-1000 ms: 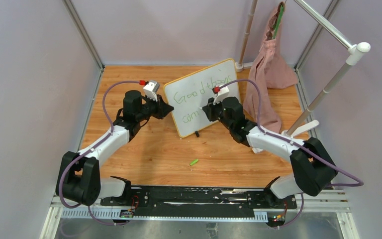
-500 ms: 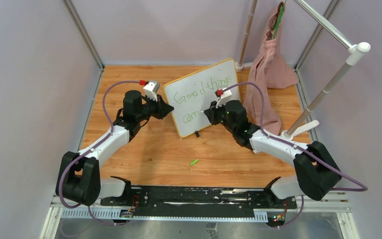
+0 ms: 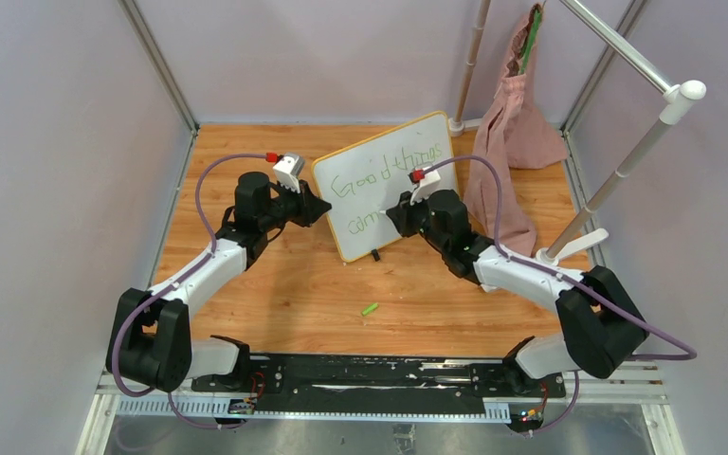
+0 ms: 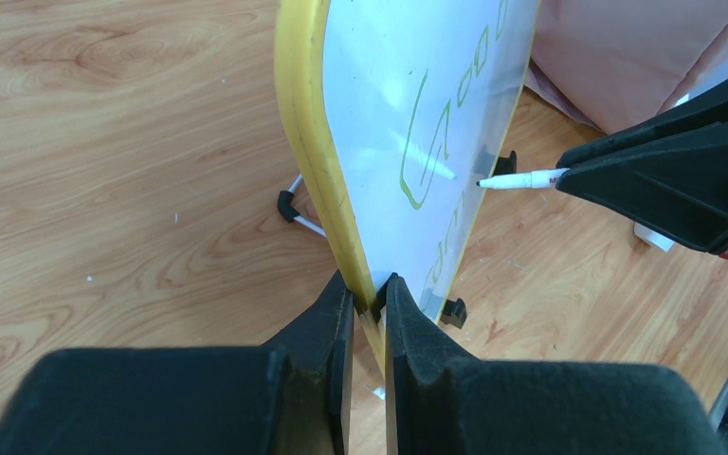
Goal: Write a sentence on the whiteboard
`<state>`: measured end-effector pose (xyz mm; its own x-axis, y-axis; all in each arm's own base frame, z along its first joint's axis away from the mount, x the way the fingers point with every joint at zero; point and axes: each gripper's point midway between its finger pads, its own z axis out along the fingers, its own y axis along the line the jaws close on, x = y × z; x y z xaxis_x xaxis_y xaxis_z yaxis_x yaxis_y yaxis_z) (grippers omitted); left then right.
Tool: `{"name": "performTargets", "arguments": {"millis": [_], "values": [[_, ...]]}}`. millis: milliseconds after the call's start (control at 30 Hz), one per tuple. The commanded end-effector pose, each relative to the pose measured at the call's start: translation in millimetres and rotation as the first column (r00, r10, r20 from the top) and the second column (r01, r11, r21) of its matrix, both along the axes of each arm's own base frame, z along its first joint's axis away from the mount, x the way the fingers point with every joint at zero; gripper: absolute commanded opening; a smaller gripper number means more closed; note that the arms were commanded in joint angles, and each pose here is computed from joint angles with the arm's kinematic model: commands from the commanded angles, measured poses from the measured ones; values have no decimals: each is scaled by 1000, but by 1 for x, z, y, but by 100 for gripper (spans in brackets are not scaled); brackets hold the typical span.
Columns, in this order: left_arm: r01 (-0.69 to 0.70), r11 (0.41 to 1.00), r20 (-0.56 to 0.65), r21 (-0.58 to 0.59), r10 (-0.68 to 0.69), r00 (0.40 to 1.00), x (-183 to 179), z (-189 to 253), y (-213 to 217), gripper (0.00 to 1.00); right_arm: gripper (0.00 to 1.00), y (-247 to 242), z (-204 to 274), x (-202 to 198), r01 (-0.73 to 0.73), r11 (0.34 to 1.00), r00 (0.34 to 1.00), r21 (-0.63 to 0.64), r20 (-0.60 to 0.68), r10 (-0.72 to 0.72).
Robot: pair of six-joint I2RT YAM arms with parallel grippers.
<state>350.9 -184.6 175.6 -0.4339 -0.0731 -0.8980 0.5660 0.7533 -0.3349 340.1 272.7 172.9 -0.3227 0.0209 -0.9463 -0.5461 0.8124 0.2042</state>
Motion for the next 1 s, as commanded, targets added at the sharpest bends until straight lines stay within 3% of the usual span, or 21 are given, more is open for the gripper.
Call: {"name": "performTargets", "arguments": {"millis": [0, 733, 967], "values": [[-43, 993, 37, 105, 40, 999, 5, -11, 14, 0, 0, 1, 14, 14, 24, 1000, 999, 20, 33, -24], [-44, 994, 38, 105, 40, 998, 5, -11, 14, 0, 0, -15, -26, 4, 61, 998, 997, -31, -38, -62], [-43, 993, 37, 105, 40, 999, 6, -11, 14, 0, 0, -17, -16, 2, 63, 998, 998, -11, -18, -64]]}}
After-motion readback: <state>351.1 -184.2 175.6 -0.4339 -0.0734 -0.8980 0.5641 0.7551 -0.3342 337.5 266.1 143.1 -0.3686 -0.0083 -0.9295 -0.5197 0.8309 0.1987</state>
